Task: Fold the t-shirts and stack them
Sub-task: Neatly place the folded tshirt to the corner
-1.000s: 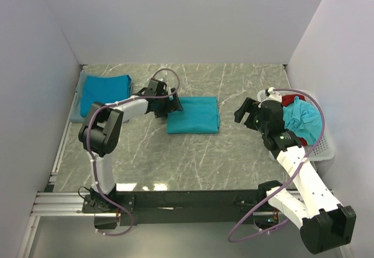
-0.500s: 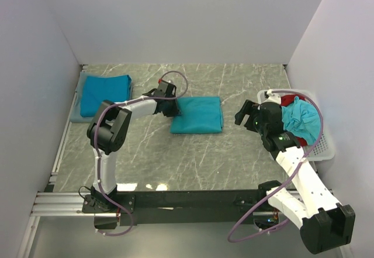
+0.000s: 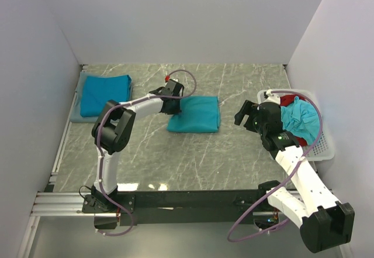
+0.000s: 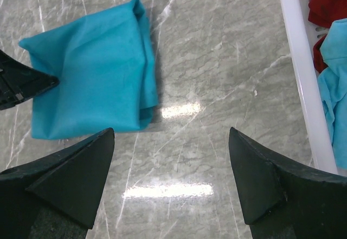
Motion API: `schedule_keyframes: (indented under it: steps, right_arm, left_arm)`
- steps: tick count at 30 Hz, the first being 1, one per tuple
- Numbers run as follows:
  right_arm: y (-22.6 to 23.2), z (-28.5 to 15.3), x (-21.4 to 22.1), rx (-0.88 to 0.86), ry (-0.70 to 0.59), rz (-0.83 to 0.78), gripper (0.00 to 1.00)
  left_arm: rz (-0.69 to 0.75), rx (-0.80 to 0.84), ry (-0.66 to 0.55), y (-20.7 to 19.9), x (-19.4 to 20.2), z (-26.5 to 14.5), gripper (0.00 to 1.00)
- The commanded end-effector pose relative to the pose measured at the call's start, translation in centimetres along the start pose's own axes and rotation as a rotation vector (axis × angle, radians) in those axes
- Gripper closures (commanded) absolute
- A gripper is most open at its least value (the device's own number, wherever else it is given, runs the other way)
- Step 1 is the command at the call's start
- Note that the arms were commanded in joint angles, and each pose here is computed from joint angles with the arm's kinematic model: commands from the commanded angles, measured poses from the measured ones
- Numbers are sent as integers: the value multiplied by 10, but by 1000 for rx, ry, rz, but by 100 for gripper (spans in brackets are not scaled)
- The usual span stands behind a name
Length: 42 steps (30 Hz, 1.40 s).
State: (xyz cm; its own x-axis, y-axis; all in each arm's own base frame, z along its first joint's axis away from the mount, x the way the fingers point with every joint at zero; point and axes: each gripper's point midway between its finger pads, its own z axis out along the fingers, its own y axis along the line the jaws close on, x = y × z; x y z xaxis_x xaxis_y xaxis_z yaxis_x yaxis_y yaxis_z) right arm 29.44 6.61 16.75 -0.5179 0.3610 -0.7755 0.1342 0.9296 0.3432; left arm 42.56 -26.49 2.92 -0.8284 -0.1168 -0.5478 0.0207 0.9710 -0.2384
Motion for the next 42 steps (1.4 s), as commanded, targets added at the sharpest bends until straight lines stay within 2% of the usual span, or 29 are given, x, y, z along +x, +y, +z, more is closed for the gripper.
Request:
schedule_keyframes:
  steps: [1, 3, 13, 14, 19, 24, 32, 42]
  right_arm:
    - [-1, 2, -7, 5, -41, -3, 8]
    - [-3, 2, -6, 13, -38, -2, 8]
    - [-3, 7, -2, 8, -31, -5, 8]
    - [-4, 7, -2, 13, -28, -6, 8]
    - [-3, 10, -1, 10, -18, -7, 8]
    - [-2, 17, 3, 9, 1, -12, 8]
    - [-9, 17, 4, 43, -8, -9, 8]
    - [-11, 20, 8, 56, 14, -7, 8]
  left_arm:
    - [182, -160, -103, 37, -27, -32, 100]
    - [257, -223, -176, 48, -46, -48, 100]
    - [486, -455, -298, 97, -79, -72, 100]
    - [542, -479, -295, 104, -84, -76, 100]
    - [542, -485, -326, 127, -103, -96, 100]
    - [637, -473, -383, 139, -125, -127, 100]
    - [595, -507, -432, 186, -167, -165, 100]
    - [553, -537, -534, 203, -198, -223, 100]
